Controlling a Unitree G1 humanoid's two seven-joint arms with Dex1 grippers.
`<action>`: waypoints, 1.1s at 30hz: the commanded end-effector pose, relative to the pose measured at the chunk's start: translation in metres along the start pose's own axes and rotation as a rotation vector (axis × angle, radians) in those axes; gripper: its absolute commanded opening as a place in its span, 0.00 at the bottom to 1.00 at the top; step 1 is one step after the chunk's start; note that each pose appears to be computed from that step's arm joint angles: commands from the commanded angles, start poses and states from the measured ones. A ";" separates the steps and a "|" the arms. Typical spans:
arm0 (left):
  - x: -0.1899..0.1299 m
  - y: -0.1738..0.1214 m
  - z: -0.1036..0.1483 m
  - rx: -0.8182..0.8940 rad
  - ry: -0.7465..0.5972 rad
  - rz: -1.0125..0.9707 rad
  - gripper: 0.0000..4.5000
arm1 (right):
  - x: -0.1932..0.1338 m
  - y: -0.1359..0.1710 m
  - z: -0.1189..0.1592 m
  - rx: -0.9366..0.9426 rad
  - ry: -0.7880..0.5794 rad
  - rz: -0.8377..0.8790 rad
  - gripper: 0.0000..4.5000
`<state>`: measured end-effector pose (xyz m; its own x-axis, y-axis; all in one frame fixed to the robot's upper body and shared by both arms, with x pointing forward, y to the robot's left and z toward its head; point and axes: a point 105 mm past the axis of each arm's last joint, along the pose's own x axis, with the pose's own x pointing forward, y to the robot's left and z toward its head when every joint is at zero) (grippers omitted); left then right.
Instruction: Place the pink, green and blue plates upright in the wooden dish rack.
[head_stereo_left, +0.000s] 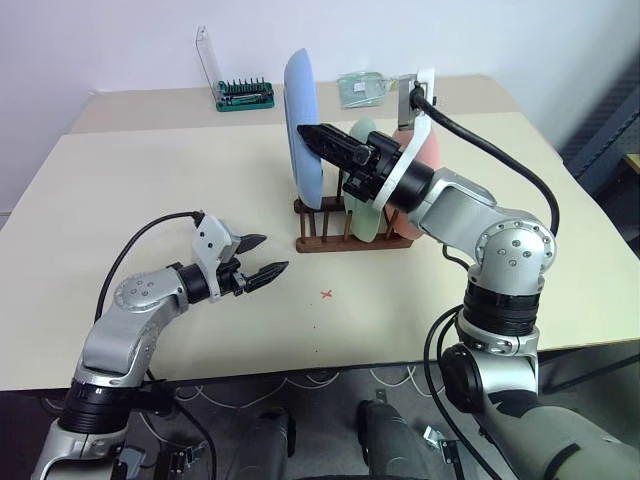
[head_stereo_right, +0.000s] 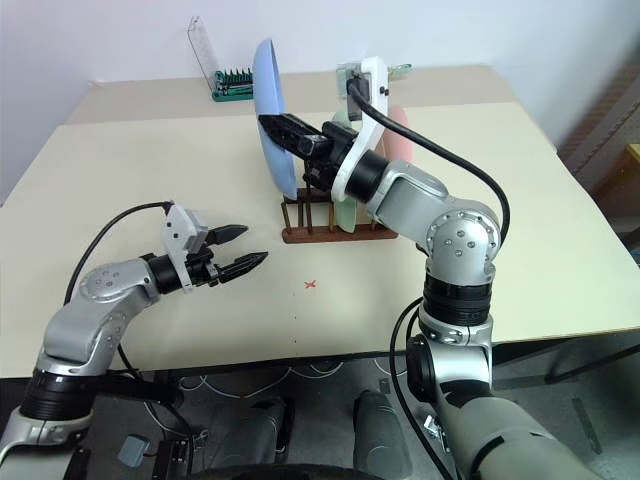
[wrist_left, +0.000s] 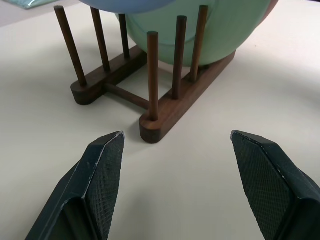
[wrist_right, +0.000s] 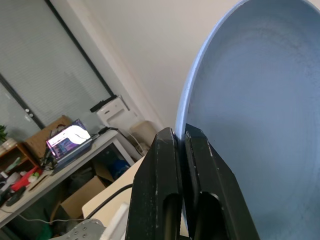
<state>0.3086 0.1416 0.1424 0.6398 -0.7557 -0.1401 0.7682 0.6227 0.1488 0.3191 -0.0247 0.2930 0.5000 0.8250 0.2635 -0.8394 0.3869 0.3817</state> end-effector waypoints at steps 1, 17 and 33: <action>-0.002 -0.002 0.008 0.035 -0.023 0.000 0.77 | -0.002 0.004 0.004 -0.004 -0.024 -0.011 0.00; 0.001 -0.005 0.005 0.029 -0.023 -0.006 0.77 | -0.006 -0.015 -0.016 0.108 0.046 -0.121 0.00; 0.002 -0.006 0.003 0.027 -0.027 0.002 0.79 | -0.004 -0.010 -0.014 0.030 0.068 -0.121 0.88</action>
<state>0.3068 0.1397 0.1363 0.6477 -0.7484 -0.1426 0.7617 0.6324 0.1410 0.3288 -0.0273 0.2606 0.5997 0.7921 0.1136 -0.7242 0.4769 0.4981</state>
